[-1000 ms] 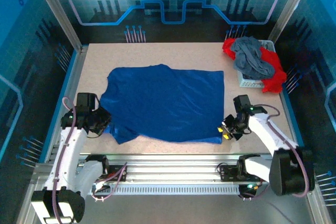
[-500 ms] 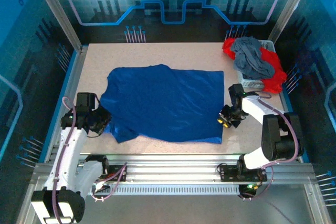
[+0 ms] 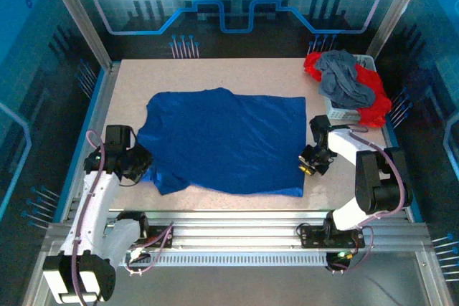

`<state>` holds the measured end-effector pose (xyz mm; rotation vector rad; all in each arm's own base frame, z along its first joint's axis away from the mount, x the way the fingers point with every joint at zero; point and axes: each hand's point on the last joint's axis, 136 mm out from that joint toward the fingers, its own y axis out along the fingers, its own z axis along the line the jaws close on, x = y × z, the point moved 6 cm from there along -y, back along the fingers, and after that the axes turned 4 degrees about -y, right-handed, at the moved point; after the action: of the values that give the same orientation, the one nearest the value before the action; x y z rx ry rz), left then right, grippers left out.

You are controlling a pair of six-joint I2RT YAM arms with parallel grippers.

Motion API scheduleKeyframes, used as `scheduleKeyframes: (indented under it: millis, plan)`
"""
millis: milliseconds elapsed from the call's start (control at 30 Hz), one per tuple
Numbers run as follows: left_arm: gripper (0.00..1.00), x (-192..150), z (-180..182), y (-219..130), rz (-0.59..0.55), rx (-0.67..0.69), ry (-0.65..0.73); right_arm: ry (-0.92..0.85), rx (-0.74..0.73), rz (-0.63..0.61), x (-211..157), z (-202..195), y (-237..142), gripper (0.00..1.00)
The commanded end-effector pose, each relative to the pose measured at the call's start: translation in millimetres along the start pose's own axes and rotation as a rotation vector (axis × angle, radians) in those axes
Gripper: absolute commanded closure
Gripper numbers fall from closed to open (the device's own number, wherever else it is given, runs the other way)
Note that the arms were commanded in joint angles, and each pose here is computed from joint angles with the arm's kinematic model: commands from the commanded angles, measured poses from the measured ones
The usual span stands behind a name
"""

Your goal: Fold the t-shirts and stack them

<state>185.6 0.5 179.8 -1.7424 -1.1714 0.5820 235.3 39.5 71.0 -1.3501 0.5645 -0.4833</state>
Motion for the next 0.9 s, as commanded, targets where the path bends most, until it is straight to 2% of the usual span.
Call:
scheduleKeyframes:
  millis: [0,100,433,867]
  plan:
    - [1.0,-2,-3,-2,0.014,-0.014,0.017,-0.015,-0.023,0.003,-1,3,6,0.95]
    - [1.0,-2,-3,-2,0.012,-0.015,0.017,-0.019,-0.016,-0.008,1,5,2,1.0]
    - [1.0,-2,-3,-4,0.011,-0.015,0.019,-0.032,0.037,-0.086,2,15,-45,1.0]
    - [1.0,-1,-4,-8,0.005,-0.019,0.025,-0.036,0.043,-0.078,7,27,-62,1.0]
